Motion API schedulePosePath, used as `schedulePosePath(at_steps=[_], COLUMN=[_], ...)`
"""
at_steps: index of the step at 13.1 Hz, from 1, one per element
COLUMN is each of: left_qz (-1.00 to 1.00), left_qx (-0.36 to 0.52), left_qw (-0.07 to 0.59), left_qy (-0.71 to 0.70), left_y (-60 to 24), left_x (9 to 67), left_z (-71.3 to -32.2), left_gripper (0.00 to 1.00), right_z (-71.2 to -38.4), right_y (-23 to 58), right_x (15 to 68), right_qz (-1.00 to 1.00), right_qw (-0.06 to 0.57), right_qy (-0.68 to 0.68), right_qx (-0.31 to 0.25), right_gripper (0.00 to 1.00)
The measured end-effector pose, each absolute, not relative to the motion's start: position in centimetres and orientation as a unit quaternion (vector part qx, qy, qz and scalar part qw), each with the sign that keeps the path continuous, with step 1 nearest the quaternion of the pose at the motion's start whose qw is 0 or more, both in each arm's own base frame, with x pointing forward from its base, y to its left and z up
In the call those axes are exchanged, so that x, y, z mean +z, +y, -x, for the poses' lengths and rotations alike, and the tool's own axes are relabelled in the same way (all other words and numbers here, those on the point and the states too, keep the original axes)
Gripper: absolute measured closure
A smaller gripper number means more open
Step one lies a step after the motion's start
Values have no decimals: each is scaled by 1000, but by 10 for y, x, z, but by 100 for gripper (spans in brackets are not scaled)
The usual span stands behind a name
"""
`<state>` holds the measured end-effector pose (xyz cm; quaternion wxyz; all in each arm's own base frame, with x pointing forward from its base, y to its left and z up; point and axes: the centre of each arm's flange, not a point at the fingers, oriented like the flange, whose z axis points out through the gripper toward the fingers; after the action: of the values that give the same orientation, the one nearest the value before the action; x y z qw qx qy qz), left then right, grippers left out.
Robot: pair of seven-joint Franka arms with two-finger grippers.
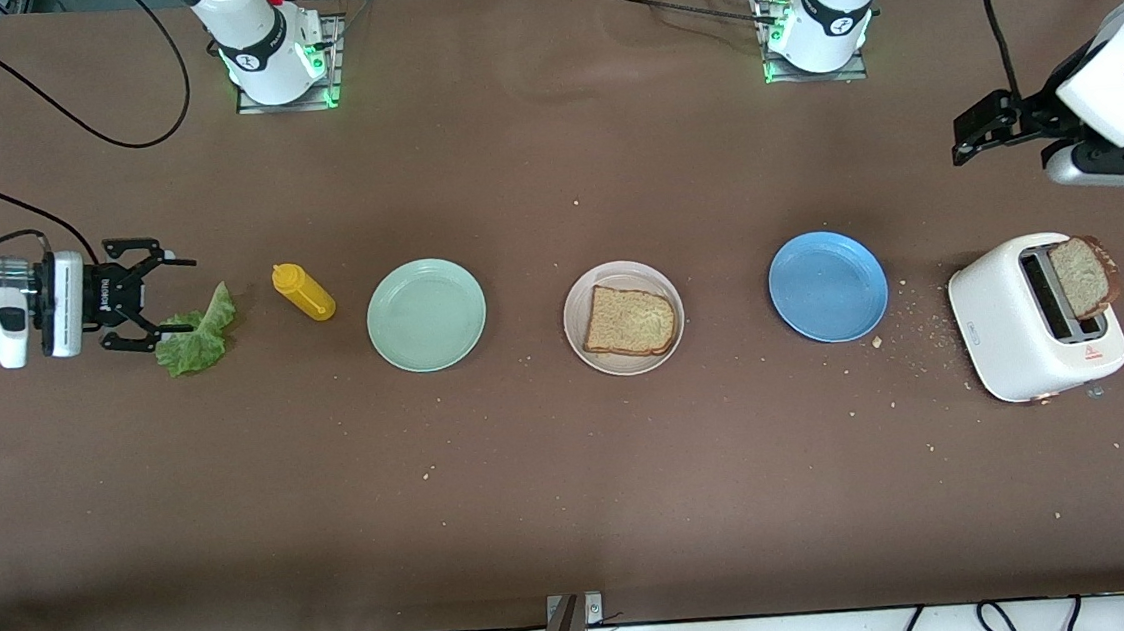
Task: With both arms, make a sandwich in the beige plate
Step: 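Grasp the yellow mustard bottle with the right gripper while the left gripper rises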
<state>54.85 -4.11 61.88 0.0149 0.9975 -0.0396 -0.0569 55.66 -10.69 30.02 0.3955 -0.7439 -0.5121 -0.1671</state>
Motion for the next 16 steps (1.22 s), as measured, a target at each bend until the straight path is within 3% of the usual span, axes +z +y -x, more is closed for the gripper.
schedulePosePath(at_steps=[7, 16], left_qz=[-997, -998], left_qx=[-51, -43], left_qw=[15, 15], left_qy=[-53, -48], left_y=[-57, -52], left_x=[625, 633], left_z=[-542, -539], left_gripper=[0, 0], right_z=[-527, -512], right_y=[-109, -82], right_x=[175, 114], right_qz=[668, 611], right_qw=[479, 515], right_qy=[-515, -521], right_qx=[-243, -300], right_gripper=[0, 0])
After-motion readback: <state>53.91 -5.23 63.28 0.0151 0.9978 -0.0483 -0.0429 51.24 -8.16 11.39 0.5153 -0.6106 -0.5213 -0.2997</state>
